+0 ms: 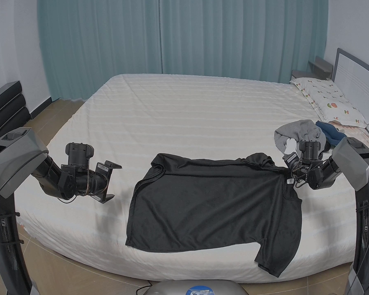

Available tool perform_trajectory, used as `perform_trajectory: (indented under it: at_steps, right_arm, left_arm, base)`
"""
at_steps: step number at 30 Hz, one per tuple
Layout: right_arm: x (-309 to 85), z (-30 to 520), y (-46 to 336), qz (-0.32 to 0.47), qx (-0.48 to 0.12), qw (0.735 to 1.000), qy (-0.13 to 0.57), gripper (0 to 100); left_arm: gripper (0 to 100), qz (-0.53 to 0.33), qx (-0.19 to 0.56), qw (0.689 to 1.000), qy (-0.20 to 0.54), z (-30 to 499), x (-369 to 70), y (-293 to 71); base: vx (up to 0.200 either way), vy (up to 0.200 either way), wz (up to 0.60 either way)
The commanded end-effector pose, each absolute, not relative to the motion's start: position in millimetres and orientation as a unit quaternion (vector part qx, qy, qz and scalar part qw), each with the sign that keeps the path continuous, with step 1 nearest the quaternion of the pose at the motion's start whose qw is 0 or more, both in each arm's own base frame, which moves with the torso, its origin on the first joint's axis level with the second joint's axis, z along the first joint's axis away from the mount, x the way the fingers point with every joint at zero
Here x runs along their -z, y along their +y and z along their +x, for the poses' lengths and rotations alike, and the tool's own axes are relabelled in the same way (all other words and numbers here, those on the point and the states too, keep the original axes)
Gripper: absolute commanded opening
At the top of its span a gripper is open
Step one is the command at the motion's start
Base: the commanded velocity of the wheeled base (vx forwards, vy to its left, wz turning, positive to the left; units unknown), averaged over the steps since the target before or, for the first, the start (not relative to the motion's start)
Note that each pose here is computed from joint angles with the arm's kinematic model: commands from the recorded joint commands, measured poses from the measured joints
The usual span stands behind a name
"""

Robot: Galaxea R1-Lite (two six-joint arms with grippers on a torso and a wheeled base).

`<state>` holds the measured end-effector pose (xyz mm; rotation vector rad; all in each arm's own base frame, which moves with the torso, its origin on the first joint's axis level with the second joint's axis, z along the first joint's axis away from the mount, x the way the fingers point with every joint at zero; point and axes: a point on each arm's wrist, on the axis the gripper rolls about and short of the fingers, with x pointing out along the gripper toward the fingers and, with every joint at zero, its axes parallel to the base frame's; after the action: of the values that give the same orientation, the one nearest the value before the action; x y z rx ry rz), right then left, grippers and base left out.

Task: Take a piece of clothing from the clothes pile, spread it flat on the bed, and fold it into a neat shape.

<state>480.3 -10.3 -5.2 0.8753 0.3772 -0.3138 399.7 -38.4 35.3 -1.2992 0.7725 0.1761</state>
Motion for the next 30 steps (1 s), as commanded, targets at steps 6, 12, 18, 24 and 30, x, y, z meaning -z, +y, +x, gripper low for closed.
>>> perform_trajectory:
  at_steps: [6, 12, 18, 24, 30]
  right_arm:
    - [-38.0, 434.0, -17.2, 0.411, 0.093, 0.885, 0.196, 100]
    - [-54.8, 369.8, -15.1, 0.412, 0.055, 0.872, 0.259, 100]
    - [-45.0, 326.8, -14.9, 0.398, 0.052, 0.861, 0.312, 100]
    - [-30.1, 294.1, -13.6, 0.4, 0.039, 0.848, 0.345, 100]
    - [-17.9, 283.5, -12.5, 0.406, 0.024, 0.842, 0.355, 100]
  left_arm:
    - [100, -0.563, -0.054, 0.743, 0.358, 378.4, -38.7, -48.5]
    - [100, -0.53, -0.013, 0.764, 0.366, 357.3, -33.3, -69.0]
    - [100, -0.523, -0.001, 0.765, 0.375, 351.0, -36.2, -79.1]
    - [100, -0.509, -0.004, 0.76, 0.405, 328.9, -27.9, -87.2]
    - [100, -0.487, -0.011, 0.758, 0.433, 311.1, -17.6, -88.9]
  base:
    - [0.0, 0.0, 0.0]
    - [0.0, 0.0, 0.0]
    - [-0.033, 0.0, 0.0]
    - [-0.2, 0.0, 0.0]
    - [-0.067, 0.0, 0.0]
